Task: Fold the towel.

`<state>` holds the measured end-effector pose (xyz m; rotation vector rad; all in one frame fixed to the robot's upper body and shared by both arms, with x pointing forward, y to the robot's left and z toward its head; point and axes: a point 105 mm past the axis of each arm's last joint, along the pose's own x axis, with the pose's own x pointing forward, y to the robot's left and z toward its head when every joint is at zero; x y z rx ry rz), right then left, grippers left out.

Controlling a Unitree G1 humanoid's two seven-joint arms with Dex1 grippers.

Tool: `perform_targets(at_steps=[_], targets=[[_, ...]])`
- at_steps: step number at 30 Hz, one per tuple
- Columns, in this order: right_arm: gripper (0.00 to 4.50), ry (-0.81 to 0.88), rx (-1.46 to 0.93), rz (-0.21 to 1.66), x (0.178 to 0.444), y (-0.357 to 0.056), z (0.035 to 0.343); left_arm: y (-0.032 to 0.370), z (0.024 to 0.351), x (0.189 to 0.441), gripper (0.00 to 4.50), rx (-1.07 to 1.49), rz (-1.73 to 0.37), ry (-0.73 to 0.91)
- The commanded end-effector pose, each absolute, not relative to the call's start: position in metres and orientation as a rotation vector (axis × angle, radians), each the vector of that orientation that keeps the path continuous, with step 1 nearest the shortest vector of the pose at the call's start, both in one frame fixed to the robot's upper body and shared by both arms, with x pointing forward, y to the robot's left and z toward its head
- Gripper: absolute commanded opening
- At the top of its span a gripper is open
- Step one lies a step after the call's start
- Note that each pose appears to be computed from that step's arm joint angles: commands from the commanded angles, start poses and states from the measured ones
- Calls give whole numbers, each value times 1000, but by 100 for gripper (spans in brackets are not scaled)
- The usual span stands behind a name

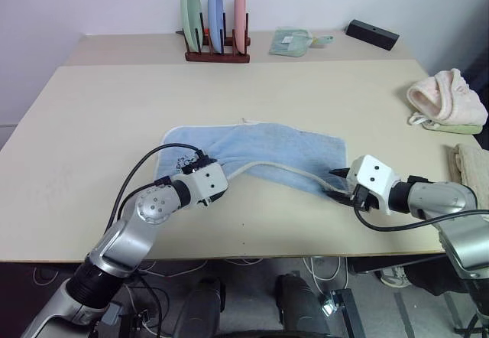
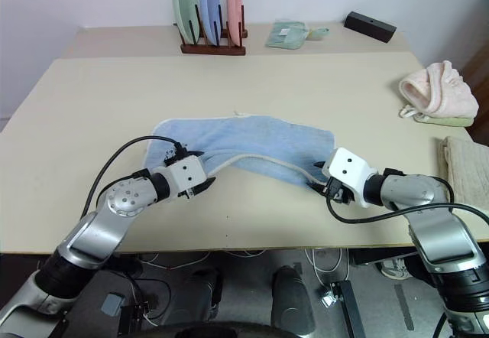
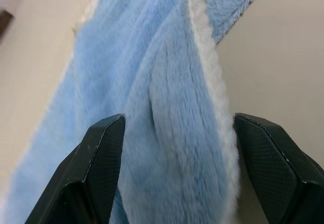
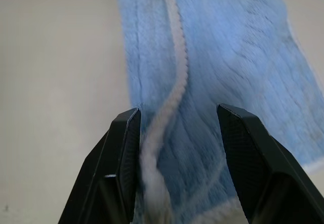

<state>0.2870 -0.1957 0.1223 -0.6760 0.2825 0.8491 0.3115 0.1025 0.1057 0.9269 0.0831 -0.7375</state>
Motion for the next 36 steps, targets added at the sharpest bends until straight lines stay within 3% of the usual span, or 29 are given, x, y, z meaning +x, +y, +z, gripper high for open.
perform_targets(at_steps=[1, 11, 30, 33, 36], targets=[[239, 231, -691, 836, 290, -193, 132, 116, 100, 317, 350, 1005, -658, 105], [239, 228, -690, 833, 290, -191, 131, 208, 116, 330, 350, 1091, -394, 153], [239, 212, -701, 853, 294, -184, 135, 260, 108, 301, 350, 1011, -423, 269], [243, 210, -703, 856, 295, -183, 136, 256, 111, 300, 264, 981, -465, 256], [243, 210, -708, 857, 294, -182, 136, 246, 111, 295, 113, 940, -528, 239]])
